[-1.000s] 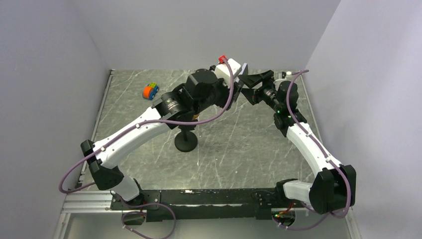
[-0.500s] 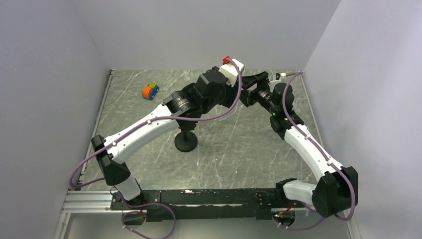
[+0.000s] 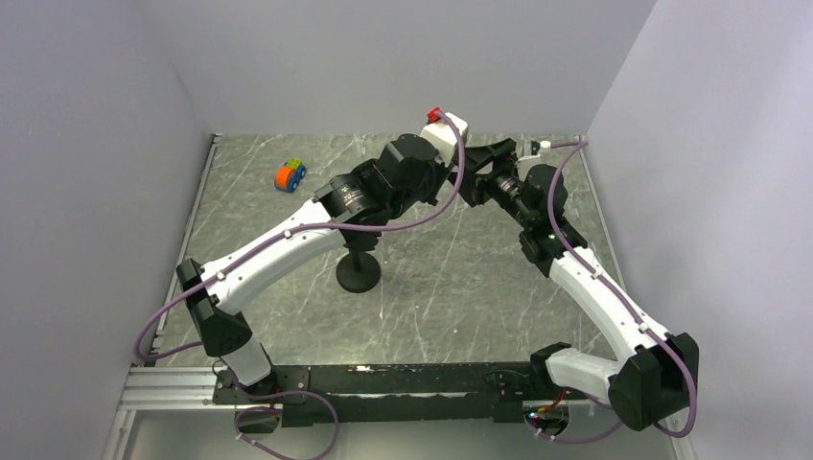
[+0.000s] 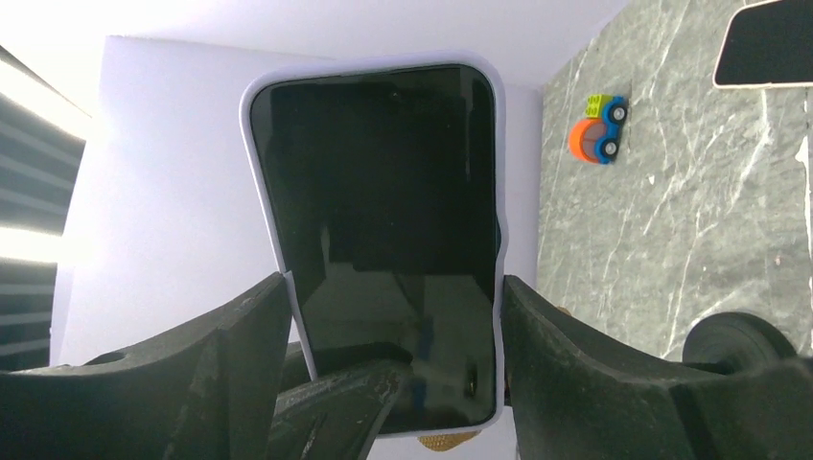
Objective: Take the phone out of the phone case
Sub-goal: Adjust the phone.
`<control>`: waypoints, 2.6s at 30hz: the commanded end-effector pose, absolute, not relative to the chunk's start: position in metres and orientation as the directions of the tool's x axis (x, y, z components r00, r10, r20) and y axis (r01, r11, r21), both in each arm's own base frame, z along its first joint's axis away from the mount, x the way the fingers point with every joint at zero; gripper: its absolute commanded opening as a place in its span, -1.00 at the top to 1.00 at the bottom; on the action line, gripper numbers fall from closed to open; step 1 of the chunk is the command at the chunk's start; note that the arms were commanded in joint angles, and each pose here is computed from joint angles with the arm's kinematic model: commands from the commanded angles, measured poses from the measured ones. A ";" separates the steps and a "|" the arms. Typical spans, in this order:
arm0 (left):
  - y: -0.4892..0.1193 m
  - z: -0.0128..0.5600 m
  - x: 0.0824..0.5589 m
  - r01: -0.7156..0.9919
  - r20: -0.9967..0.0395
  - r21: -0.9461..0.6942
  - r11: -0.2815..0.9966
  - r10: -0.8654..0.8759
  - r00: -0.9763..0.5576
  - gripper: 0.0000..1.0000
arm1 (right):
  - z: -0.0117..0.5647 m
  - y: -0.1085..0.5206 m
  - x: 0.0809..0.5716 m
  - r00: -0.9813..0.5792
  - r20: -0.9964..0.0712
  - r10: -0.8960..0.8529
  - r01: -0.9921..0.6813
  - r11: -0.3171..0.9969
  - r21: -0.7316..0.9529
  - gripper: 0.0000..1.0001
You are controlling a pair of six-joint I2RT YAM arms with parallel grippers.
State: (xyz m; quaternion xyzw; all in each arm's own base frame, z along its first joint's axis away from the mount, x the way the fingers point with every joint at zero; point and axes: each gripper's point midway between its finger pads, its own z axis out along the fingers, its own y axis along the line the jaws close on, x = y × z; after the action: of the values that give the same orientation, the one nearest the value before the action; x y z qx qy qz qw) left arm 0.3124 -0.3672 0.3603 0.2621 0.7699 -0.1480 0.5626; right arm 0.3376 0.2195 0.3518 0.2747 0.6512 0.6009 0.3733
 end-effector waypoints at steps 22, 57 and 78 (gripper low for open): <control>-0.293 0.443 0.247 0.782 -0.918 -0.396 0.481 -0.216 -0.333 1.00 | 0.412 0.216 0.296 -0.481 -0.722 0.497 -0.648 0.353 0.675 -0.99; -0.286 0.456 0.219 0.824 -0.844 -0.531 0.198 -0.212 -0.493 -0.48 | 0.456 0.239 0.254 -0.536 -0.721 0.439 -0.810 -0.027 0.586 1.00; -0.257 0.434 0.198 0.895 -0.897 -0.430 0.120 -0.165 -0.409 -0.04 | 0.482 0.230 0.223 -0.620 -0.662 0.421 -0.779 -0.228 0.584 1.00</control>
State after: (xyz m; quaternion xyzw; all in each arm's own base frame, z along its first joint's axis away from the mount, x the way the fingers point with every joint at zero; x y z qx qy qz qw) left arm 0.2083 -0.2571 0.4204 0.2692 0.6349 -0.5778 0.4365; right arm 0.2424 0.2384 0.4468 -0.1560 0.5315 0.7506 0.3603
